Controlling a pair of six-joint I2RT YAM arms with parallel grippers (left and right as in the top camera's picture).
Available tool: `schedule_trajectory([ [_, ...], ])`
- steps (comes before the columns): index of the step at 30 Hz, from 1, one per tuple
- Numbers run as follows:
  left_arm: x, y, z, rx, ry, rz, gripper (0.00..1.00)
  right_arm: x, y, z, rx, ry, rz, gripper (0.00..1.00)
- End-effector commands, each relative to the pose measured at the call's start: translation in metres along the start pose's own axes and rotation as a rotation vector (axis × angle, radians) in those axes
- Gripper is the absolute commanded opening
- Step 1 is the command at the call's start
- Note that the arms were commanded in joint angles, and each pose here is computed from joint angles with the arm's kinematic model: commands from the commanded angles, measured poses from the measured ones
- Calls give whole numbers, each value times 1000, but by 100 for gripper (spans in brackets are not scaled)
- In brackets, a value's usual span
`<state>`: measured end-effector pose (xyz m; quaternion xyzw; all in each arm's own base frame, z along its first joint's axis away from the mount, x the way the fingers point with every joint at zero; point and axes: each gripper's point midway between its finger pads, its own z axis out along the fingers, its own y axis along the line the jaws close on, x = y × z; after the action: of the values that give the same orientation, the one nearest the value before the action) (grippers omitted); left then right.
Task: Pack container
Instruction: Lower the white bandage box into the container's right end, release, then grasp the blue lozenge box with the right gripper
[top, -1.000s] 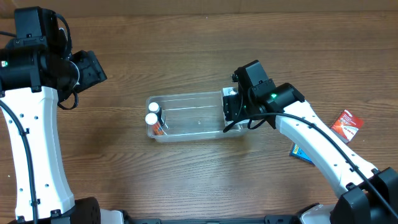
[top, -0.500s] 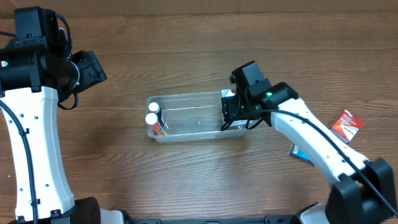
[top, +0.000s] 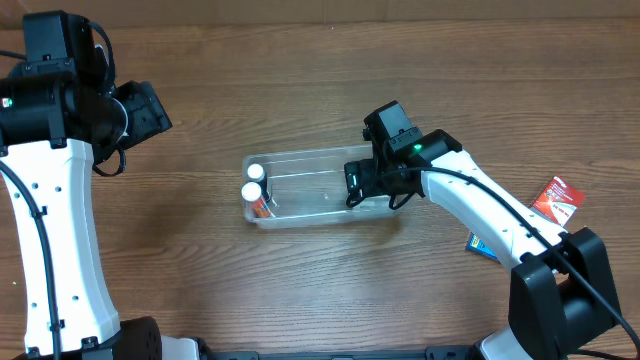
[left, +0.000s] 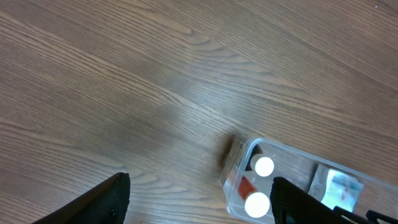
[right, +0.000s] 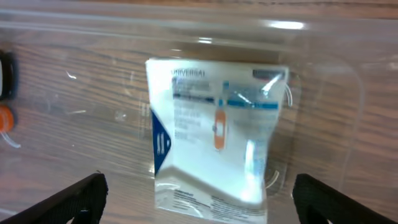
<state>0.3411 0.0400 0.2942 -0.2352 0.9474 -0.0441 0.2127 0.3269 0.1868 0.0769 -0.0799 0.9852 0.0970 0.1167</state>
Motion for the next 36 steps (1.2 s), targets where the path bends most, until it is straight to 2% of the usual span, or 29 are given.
schedule_trajectory([
  [1,-2,-1,1,0,-2,24,74,-4,-1,-1,10,-15,-2,100],
  [5,-1,-1,1,0,-1,24,74,-28,5,-31,8,-98,-7,100],
  [8,-2,-1,1,0,-2,27,74,-62,-12,-93,99,-264,59,100],
  [12,-1,-1,1,0,-1,31,74,-88,-64,-174,169,-441,249,100],
  [14,-1,-1,1,0,-1,31,74,-85,-115,-206,214,-493,391,100],
  [16,-1,-1,1,0,-1,31,74,-68,-156,-215,262,-467,497,100],
  [21,-2,-1,1,1,-2,31,74,-2,-229,-194,349,-263,716,100],
  [25,-2,-1,1,1,-4,31,74,36,-232,-149,242,-106,778,100],
  [31,-3,-1,1,3,-9,31,74,100,-222,-67,235,99,685,100],
  [36,-3,-1,1,3,-8,31,74,116,-225,-33,234,85,682,100],
])
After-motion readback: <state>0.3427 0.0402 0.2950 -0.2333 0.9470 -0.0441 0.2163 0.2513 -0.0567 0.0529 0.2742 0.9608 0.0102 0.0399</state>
